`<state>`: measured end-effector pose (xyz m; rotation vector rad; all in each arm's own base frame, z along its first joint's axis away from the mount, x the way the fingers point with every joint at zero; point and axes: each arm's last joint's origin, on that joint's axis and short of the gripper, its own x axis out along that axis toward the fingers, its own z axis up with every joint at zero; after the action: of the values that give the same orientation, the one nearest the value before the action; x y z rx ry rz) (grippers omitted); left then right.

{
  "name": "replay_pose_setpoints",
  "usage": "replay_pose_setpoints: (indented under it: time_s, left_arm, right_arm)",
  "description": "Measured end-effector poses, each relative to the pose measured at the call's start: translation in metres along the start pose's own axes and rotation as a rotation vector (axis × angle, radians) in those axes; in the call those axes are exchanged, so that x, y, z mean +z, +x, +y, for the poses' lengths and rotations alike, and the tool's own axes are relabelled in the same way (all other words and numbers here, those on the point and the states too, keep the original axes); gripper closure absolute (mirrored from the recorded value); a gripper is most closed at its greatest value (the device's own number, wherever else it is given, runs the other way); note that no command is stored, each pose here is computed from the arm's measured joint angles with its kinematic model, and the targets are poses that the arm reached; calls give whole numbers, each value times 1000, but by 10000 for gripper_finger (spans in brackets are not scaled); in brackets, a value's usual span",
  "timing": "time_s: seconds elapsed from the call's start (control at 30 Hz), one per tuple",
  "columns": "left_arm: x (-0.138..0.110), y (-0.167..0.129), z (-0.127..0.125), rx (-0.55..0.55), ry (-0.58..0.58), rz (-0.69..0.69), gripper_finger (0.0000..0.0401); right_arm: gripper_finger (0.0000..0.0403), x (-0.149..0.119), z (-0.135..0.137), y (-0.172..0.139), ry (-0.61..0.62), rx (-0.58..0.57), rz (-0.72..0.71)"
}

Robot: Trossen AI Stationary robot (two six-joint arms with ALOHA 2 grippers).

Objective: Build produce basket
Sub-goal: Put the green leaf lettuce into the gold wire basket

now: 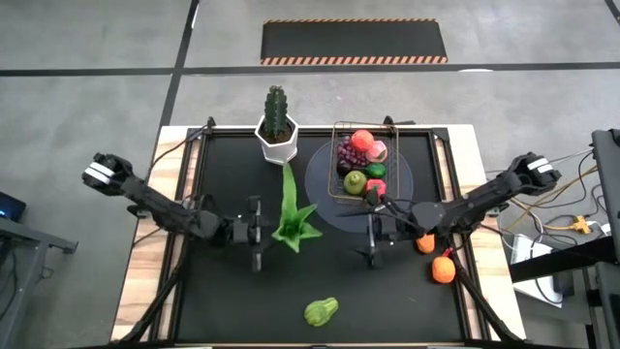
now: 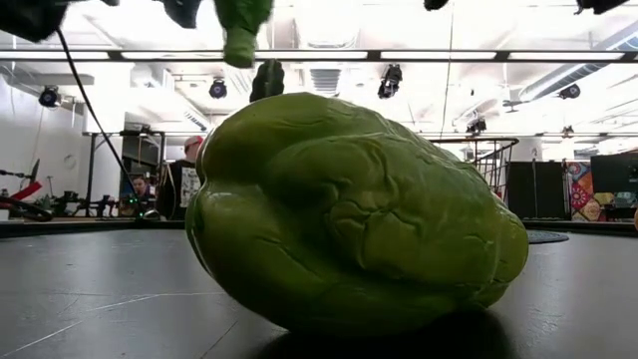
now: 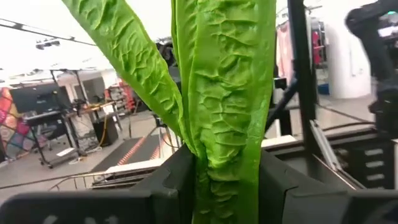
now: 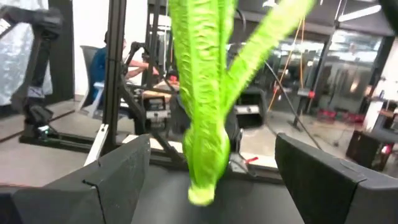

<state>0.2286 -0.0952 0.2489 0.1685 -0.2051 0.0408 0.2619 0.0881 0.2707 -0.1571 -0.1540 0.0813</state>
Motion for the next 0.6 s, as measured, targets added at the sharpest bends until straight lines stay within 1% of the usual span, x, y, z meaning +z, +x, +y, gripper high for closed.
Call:
replay_pose_setpoints:
  time_s: [0.07, 0.2, 0.33, 0.47, 0.6]
  left_arm:
    - [-4, 9, 3, 14, -1, -16, 310]
    - [-13, 26, 7, 50, -5, -41, 310]
    - [-22, 40, 8, 77, 2, -37, 310]
    - [-29, 55, 5, 85, 8, -29, 310]
    - [-31, 70, 6, 107, 12, -24, 310]
  right_arm:
    - [75, -2, 0, 6, -7, -8, -4]
    - [64, 4, -1, 19, -7, -28, -9]
    - [57, 7, -3, 29, -5, -42, 12]
    - [56, 9, -8, 34, 11, -66, 16]
    - [57, 8, -7, 36, -2, -67, 23]
